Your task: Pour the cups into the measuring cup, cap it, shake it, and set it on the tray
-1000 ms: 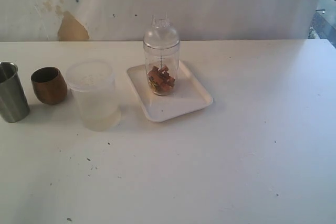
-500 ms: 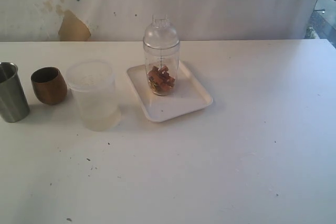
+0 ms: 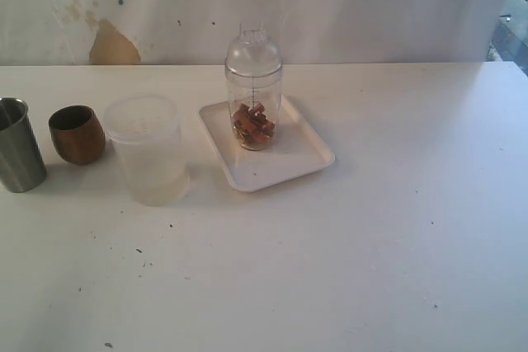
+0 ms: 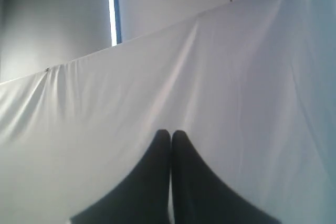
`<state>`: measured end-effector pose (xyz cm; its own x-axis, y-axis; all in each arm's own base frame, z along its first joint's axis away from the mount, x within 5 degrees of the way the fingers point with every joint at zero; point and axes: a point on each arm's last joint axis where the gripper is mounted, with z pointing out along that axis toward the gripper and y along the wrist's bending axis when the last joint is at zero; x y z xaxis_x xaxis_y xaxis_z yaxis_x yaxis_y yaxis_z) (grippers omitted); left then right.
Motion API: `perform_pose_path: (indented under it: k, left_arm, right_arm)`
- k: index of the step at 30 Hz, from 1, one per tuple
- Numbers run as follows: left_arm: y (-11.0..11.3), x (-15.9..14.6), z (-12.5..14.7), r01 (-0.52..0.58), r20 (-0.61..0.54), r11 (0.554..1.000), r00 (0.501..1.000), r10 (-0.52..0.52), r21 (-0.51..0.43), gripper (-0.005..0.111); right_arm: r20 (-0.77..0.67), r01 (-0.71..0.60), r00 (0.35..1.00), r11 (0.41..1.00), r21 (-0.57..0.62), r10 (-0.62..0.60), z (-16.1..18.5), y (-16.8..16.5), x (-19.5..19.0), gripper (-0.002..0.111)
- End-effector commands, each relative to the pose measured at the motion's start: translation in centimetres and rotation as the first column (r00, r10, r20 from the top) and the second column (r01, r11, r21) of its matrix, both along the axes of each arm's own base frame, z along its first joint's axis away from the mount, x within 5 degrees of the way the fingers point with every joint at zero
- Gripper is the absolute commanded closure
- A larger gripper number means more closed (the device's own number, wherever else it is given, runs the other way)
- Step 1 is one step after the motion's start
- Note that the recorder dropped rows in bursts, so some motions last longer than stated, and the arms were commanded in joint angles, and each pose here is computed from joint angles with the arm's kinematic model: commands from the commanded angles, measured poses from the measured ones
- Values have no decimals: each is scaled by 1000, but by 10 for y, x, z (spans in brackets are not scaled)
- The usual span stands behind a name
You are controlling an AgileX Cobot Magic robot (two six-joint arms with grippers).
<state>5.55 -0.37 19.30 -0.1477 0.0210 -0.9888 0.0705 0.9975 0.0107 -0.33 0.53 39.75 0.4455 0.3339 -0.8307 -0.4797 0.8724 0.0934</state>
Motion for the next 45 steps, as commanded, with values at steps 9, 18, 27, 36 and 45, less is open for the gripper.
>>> perform_pose_path:
  k: [9, 18, 27, 36, 45]
  left_arm:
    - [0, 0, -1, 0, 3, 1000, 1000, 0, 1, 107]
    - [0, 0, -1, 0, 3, 1000, 1000, 0, 1, 107]
    - [0, 0, -1, 0, 3, 1000, 1000, 0, 1, 107]
    - [0, 0, -1, 0, 4, 1000, 1000, 0, 1, 107]
    - [0, 0, -1, 0, 4, 1000, 1000, 0, 1, 107]
  right_arm:
    - [34, -198, 979, 974, -114, 203, -10, 20, -6, 108]
    - [40, -273, 959, 952, -137, 280, -11, 26, -10, 108]
    - [-228, -99, 971, 988, -121, 70, -34, 12, 7, 108]
    - [-256, 191, 925, 927, -324, -280, -90, -1, 26, 108]
    - [-373, 327, 792, 852, -409, -483, -179, -3, 58, 108]
